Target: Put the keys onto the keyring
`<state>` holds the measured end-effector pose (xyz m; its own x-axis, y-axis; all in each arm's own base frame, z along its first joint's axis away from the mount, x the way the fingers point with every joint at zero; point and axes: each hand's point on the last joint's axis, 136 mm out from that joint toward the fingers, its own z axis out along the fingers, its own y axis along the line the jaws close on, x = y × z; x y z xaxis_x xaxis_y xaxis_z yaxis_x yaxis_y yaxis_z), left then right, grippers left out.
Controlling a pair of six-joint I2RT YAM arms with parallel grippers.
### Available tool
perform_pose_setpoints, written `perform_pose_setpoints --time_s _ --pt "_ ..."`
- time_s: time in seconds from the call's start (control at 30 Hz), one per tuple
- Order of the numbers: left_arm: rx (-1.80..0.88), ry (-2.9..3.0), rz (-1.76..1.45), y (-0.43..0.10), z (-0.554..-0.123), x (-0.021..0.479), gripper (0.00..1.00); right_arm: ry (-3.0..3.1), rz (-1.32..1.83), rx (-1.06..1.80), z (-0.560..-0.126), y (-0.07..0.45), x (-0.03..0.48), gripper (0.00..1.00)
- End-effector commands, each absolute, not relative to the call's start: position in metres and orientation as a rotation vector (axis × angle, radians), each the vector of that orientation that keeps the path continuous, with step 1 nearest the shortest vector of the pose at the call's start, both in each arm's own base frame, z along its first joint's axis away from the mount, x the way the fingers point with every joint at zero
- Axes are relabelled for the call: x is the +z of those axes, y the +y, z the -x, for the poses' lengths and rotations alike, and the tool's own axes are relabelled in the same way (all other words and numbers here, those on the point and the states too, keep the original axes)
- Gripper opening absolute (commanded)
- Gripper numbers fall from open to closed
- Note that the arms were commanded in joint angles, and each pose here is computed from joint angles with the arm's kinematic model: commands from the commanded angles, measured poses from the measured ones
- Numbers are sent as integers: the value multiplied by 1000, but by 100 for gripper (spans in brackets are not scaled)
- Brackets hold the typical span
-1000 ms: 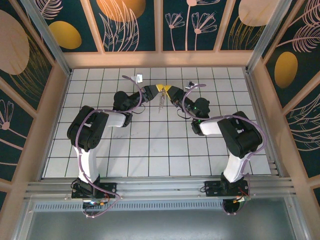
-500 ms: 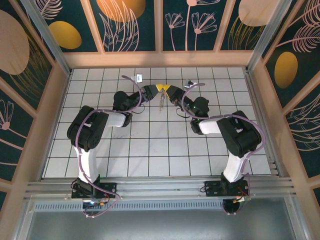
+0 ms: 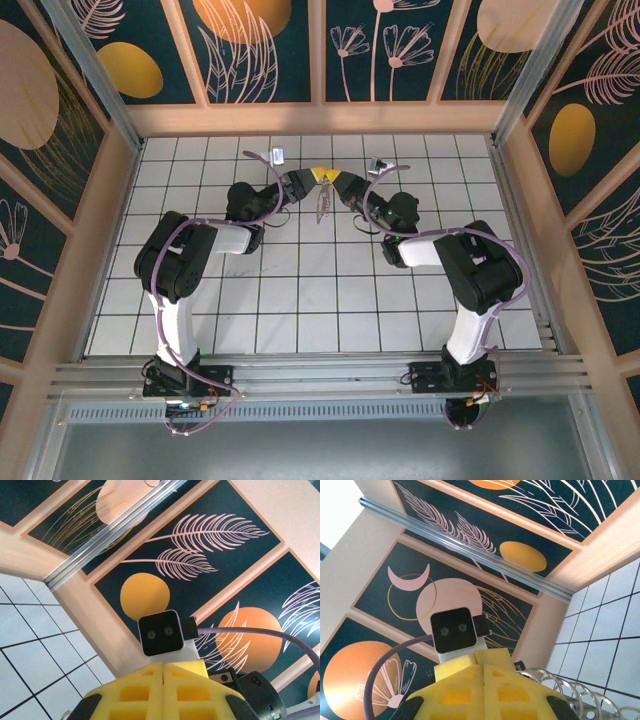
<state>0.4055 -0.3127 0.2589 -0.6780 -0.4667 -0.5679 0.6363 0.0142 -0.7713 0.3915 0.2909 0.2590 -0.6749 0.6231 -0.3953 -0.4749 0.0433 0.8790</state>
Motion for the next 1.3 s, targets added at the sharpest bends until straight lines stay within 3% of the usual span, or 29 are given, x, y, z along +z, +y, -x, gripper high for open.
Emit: perform_pose_setpoints --time_s 0.0,0.13,0.33,0.53,1.27 --pt "-1791 1418 -270 -316 -392 280 0 1543 -97 1726 -395 290 259 0" --pt "-1792 1418 -275 -316 -392 280 0 1572 -35 1719 -398 289 257 0" --pt "-1784 1423 -296 -317 -390 282 20 1610 86 1719 -400 280 260 0" --pt "-1750 1442 -336 -318 -390 285 28 1657 157 1693 -402 266 260 0" --pt "-1681 1610 -466 -330 -398 256 34 1769 502 1695 -401 270 255 0"
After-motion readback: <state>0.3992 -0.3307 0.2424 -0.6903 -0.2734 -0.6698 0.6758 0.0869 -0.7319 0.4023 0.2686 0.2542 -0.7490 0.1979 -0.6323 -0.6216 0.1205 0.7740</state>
